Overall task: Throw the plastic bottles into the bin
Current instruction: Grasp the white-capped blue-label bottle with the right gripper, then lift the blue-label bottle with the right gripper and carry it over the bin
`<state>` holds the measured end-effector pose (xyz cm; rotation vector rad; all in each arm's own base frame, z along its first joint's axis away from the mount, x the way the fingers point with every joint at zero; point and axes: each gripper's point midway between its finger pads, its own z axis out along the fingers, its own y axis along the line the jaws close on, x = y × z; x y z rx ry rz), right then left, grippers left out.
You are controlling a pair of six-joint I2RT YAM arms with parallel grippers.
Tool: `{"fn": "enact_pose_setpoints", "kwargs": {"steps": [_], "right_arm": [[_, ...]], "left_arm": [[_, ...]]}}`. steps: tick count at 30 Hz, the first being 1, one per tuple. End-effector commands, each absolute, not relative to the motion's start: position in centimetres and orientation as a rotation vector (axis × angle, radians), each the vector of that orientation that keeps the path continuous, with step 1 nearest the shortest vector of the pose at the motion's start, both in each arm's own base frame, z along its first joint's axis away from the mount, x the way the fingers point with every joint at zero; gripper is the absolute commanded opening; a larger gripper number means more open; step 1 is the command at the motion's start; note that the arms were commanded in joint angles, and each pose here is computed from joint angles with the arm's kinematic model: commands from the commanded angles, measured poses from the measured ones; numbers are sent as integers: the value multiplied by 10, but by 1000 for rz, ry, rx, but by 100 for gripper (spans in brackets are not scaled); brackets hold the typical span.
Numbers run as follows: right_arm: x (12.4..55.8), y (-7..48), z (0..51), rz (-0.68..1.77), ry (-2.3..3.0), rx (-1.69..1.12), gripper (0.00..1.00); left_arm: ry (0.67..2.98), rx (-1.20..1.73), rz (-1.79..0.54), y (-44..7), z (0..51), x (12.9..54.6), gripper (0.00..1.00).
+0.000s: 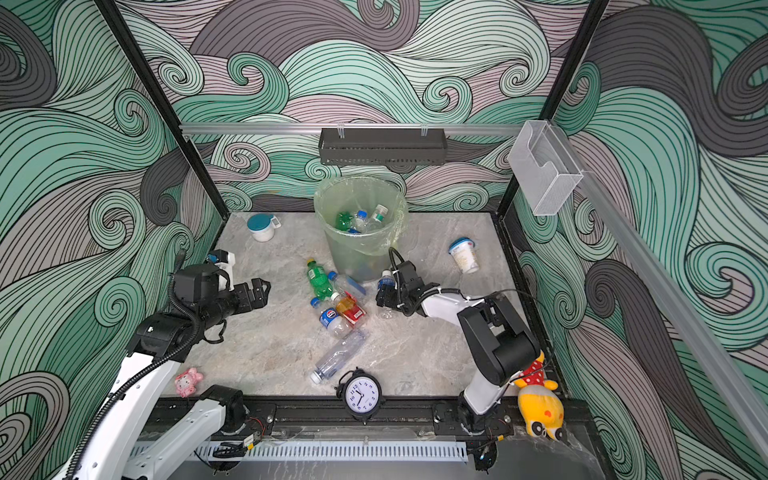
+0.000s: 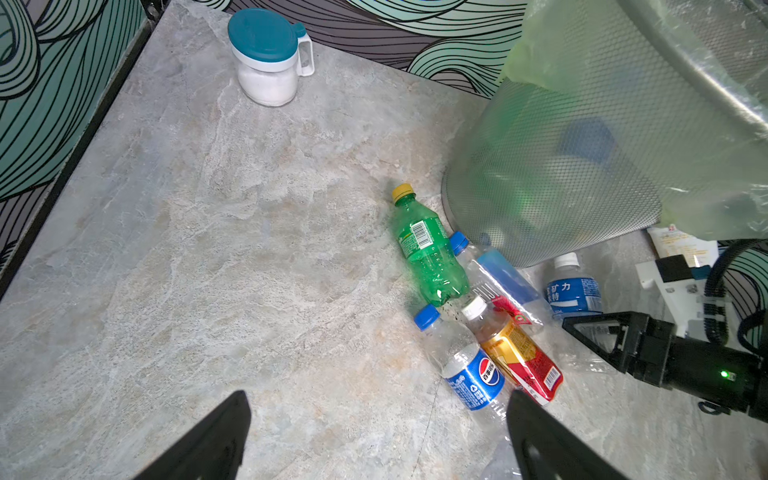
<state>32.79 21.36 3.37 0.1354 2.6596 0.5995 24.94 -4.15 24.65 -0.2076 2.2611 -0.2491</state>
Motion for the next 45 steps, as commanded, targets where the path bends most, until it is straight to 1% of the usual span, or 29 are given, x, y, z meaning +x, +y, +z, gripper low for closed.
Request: {"fn": "enact_pose_setpoints", "kwargs": {"steps": [1, 8, 19, 25, 29, 35, 41, 45], "right_arm": [[326, 197, 39, 496, 2645, 143, 74], [325, 186, 37, 406, 2654, 112, 72], [325, 187, 29, 403, 2671, 102, 69], [322, 182, 38, 385, 2651, 95, 68], [321, 177, 59, 372, 2606, 71, 68], [318, 168, 103, 381, 2505, 24, 67], [310, 153, 162, 385, 2340, -14, 67], [299, 134, 199, 326, 2256, -32, 67]], "left_arm": [[2261, -212, -203, -34, 245, 250, 98], [2266, -220, -197, -33, 241, 250, 98], [2265, -225, -156, -27, 242, 243, 98], [2258, -227, -151, -26, 245, 242, 98], [2255, -226, -141, -24, 247, 241, 98], [2257, -225, -29, -9, 253, 233, 98], [2244, -221, -12, -6, 259, 231, 98], [2241, -229, -21, -7, 259, 233, 98]]}}
